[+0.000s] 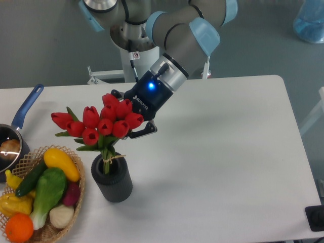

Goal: Pick up the flowers from the vase
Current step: 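Lift the tulip bunch up out of the black vase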

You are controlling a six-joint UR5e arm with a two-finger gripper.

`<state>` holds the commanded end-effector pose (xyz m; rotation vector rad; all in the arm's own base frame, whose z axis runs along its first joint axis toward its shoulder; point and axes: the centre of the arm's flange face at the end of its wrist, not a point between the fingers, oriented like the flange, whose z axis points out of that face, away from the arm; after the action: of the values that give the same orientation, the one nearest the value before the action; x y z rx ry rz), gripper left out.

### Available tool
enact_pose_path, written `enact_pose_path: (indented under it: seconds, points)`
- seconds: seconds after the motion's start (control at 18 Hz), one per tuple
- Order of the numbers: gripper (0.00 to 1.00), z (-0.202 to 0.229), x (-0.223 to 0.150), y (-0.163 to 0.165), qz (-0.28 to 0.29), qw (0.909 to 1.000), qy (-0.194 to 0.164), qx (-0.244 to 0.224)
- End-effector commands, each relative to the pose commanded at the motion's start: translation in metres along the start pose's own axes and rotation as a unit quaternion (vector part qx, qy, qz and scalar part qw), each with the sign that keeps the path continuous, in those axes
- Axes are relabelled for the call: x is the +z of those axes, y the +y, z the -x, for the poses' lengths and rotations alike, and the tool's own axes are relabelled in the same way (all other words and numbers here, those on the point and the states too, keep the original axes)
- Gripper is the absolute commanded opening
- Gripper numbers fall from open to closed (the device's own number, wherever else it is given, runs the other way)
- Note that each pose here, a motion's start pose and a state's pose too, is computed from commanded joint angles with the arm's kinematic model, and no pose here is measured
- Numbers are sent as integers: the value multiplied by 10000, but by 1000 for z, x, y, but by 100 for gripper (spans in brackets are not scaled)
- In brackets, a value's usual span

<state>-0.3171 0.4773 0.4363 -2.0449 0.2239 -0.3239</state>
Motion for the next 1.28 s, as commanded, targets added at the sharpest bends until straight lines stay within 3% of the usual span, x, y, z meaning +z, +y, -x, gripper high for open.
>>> enact_pose_path:
  seconds: [0.78,1.28]
  points:
    - [25,-19,-36,-28,-212,9994,-234,-155]
    - [25,-35,-47,-47,-427,9983,-172,-370]
